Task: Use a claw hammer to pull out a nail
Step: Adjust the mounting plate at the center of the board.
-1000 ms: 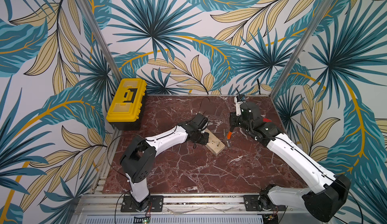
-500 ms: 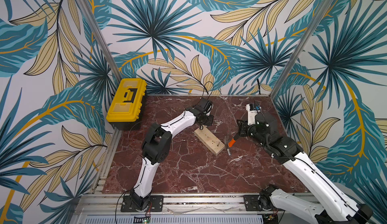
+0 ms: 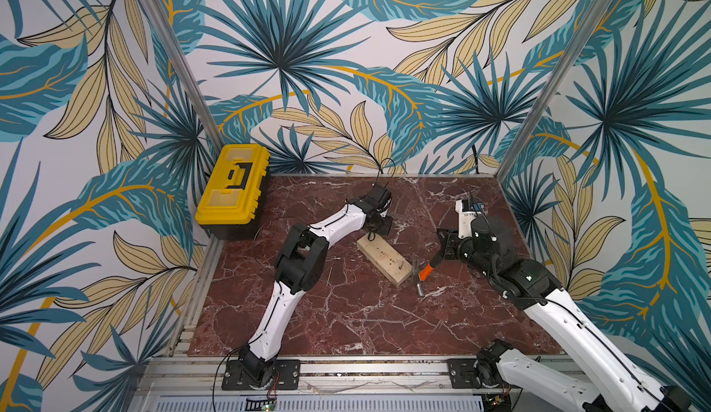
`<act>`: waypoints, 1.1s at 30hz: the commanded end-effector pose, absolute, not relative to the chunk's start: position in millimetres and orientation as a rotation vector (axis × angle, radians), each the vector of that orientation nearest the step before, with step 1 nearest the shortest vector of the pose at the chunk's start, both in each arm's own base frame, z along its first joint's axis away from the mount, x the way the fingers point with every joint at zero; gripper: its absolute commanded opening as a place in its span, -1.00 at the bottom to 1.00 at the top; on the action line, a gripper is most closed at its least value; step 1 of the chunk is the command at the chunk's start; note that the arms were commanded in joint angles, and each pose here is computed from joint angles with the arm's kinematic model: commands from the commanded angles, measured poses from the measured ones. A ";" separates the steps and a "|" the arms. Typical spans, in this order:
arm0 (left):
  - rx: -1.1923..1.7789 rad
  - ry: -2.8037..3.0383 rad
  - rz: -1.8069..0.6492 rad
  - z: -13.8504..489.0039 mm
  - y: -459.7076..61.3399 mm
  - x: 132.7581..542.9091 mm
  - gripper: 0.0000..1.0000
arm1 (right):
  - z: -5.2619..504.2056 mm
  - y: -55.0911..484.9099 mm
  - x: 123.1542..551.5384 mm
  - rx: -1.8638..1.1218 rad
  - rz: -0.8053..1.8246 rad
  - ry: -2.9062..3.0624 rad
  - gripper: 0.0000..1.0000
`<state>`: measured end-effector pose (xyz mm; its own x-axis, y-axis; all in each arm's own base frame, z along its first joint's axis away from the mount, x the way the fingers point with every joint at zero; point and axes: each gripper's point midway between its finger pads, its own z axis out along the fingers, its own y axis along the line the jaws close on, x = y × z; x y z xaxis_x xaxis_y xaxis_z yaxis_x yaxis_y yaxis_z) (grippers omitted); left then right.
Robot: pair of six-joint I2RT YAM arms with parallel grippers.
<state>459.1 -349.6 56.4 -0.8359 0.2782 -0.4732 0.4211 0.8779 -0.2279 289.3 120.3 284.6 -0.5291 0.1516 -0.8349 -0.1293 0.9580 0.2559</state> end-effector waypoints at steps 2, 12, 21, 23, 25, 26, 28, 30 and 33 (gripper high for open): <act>0.513 2.646 -0.397 57.4 -330.4 447.3 -0.31 | 299.9 121.8 290.3 0.040 0.396 2.037 -1.00; 0.486 2.677 -0.392 71.5 -308.1 415.3 -0.34 | 295.8 129.5 295.8 0.022 0.416 2.049 -1.00; 0.493 2.723 -0.398 63.9 -297.2 393.5 -0.35 | 301.2 128.3 295.1 0.014 0.407 2.042 -1.00; 0.489 2.740 -0.395 59.4 -294.0 389.1 -0.35 | 302.3 127.7 294.3 0.013 0.406 2.041 -1.00; 0.488 2.749 -0.395 58.0 -292.0 384.6 -0.36 | 301.9 126.8 292.6 0.014 0.405 2.045 -1.00; 0.486 2.751 -0.396 58.4 -291.1 383.0 -0.36 | 301.3 126.5 292.1 0.015 0.405 2.047 -1.00; 0.483 2.755 -0.394 59.1 -288.4 379.2 -0.36 | 300.8 125.0 290.2 0.017 0.403 2.047 -1.00; 0.481 2.756 -0.397 61.0 -286.1 376.0 -0.36 | 300.9 124.6 289.2 0.019 0.406 2.044 -1.00; 0.481 2.750 -0.399 65.7 -284.1 372.6 -0.36 | 300.3 126.1 288.3 0.012 0.415 2.048 -1.00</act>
